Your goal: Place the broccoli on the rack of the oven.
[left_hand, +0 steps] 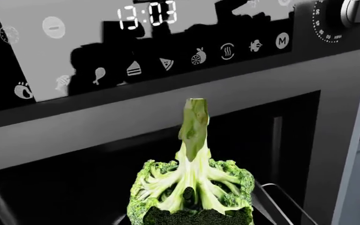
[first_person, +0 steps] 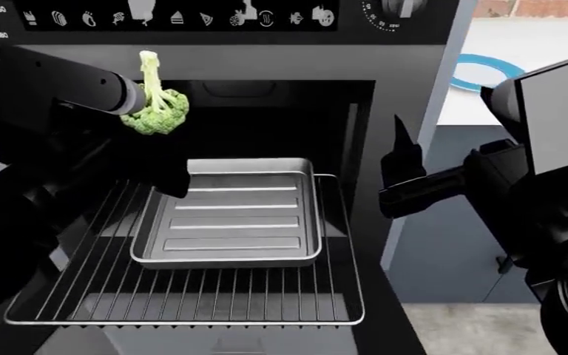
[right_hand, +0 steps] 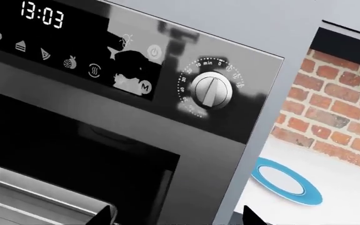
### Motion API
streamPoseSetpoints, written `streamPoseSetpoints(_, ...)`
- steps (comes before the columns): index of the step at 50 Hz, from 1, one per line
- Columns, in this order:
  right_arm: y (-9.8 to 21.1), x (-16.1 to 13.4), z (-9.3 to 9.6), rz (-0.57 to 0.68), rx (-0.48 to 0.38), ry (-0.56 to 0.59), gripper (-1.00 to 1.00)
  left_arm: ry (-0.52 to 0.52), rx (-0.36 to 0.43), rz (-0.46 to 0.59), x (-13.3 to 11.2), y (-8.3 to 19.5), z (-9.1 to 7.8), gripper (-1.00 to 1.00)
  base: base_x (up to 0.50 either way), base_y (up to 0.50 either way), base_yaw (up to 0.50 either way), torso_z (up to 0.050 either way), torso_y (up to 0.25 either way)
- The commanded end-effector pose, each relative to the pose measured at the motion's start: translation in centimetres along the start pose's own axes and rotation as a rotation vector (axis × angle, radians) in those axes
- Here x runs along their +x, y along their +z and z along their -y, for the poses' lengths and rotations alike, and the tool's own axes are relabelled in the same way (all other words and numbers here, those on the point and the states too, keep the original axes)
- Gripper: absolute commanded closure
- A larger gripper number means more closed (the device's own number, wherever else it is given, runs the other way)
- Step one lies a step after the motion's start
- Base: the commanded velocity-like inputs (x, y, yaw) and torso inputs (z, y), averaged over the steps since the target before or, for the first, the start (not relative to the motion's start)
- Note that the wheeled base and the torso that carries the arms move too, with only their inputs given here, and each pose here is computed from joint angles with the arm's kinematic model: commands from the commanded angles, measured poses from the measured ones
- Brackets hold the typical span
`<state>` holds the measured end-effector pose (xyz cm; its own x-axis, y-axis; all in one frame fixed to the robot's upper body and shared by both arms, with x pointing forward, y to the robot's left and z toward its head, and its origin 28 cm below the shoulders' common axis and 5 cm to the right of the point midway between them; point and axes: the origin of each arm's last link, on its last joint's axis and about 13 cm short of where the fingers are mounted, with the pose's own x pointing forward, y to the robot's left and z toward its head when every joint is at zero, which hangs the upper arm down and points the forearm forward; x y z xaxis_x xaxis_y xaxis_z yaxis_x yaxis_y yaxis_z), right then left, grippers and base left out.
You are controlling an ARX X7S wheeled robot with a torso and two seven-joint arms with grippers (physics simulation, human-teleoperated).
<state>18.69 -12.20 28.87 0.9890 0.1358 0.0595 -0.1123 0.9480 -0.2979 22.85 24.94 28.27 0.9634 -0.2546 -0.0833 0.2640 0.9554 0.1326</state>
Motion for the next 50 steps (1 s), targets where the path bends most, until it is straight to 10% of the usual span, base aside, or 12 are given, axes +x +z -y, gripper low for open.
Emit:
streamPoseSetpoints(1,-0.3,0.1,0.1,-0.004,0.016,-0.002,-1.00,-0.048,-0.013,-0.012,0.9,0.1,0.5,1.00,0.00,0.00,0.00,0.000,0.000)
streamPoseSetpoints(50,-1.0,0.3,0.1,0.014,0.036,-0.001,-1.00,-0.183,-0.210,-0.355,9.7,-6.5,0.6,1.00,0.00,0.00,0.00,0.000,0.000)
